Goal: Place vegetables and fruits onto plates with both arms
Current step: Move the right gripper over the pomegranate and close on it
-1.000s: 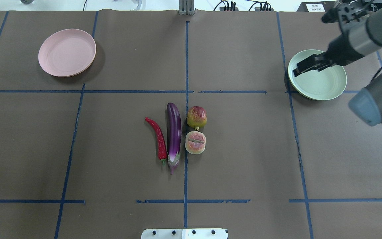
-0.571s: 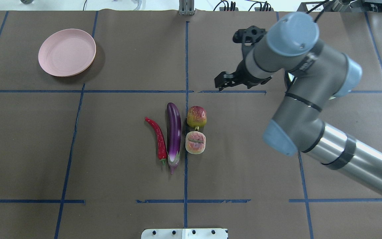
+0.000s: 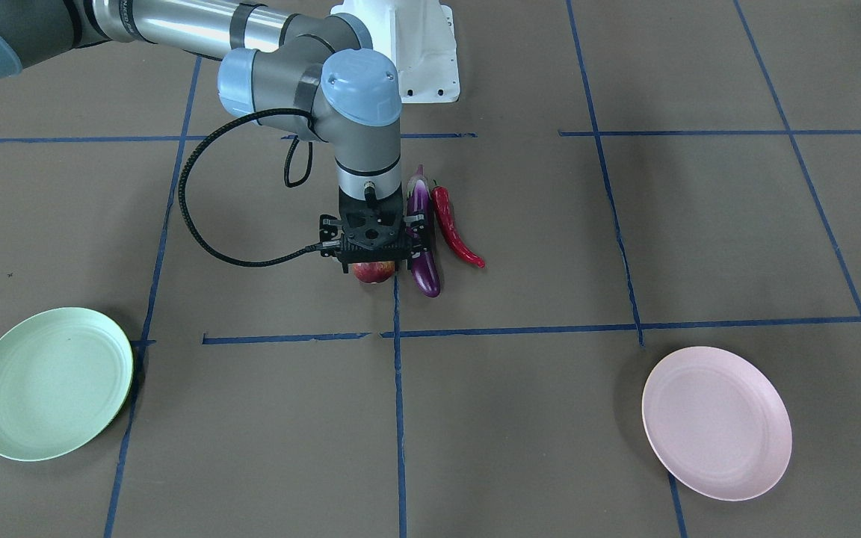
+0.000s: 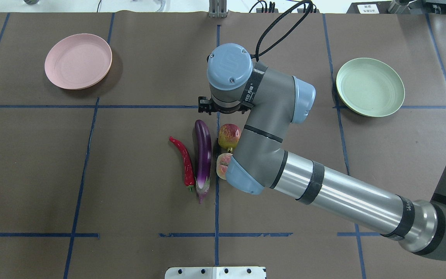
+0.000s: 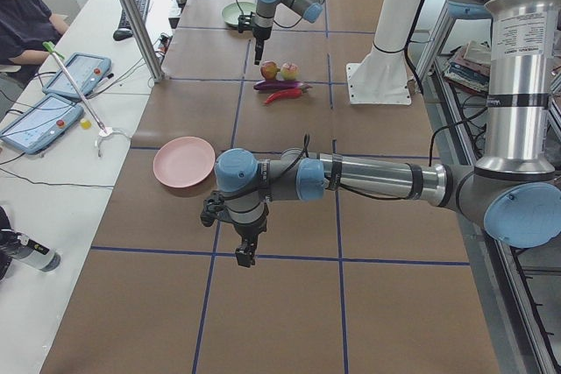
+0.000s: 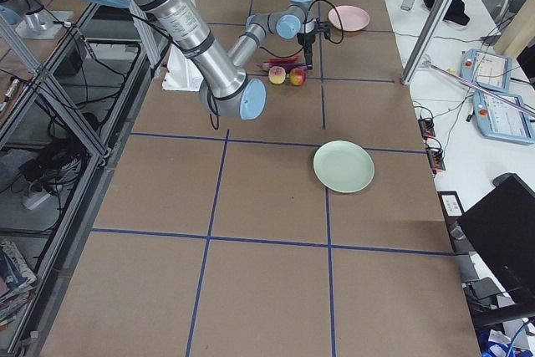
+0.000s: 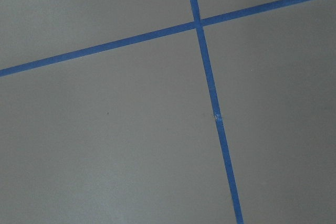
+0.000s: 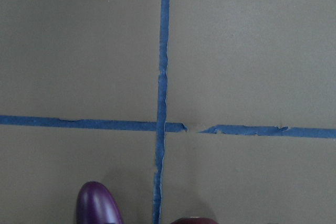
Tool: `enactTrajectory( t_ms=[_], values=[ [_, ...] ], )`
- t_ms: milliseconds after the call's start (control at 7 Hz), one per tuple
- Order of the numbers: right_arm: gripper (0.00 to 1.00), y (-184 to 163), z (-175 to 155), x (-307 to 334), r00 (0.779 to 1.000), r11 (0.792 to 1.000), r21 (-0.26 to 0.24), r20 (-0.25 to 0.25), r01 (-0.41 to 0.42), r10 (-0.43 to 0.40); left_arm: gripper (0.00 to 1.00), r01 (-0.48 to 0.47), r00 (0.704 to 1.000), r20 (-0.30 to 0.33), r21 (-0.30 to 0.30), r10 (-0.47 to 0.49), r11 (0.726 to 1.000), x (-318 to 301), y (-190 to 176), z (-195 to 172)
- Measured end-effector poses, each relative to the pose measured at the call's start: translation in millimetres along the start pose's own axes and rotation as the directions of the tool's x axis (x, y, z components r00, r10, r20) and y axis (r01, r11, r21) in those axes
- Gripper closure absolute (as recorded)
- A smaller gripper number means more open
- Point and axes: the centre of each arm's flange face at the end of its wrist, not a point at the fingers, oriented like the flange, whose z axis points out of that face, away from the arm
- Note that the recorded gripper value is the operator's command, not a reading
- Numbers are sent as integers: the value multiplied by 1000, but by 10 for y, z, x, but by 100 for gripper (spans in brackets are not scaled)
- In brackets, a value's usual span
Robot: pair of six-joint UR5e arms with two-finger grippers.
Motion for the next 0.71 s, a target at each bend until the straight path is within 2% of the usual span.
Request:
enactTrajectory(
  t_ms=[571, 714],
  values=[
    [1, 340, 440, -90, 998, 999, -40, -60, 29, -32, 0, 0, 1000, 0, -1, 0, 1000, 1, -1, 3],
    [11, 405, 528, -89, 997, 998, -52, -71, 36, -39, 0, 0, 1000, 0, -1, 0, 1000, 1, 0, 4]
  ],
)
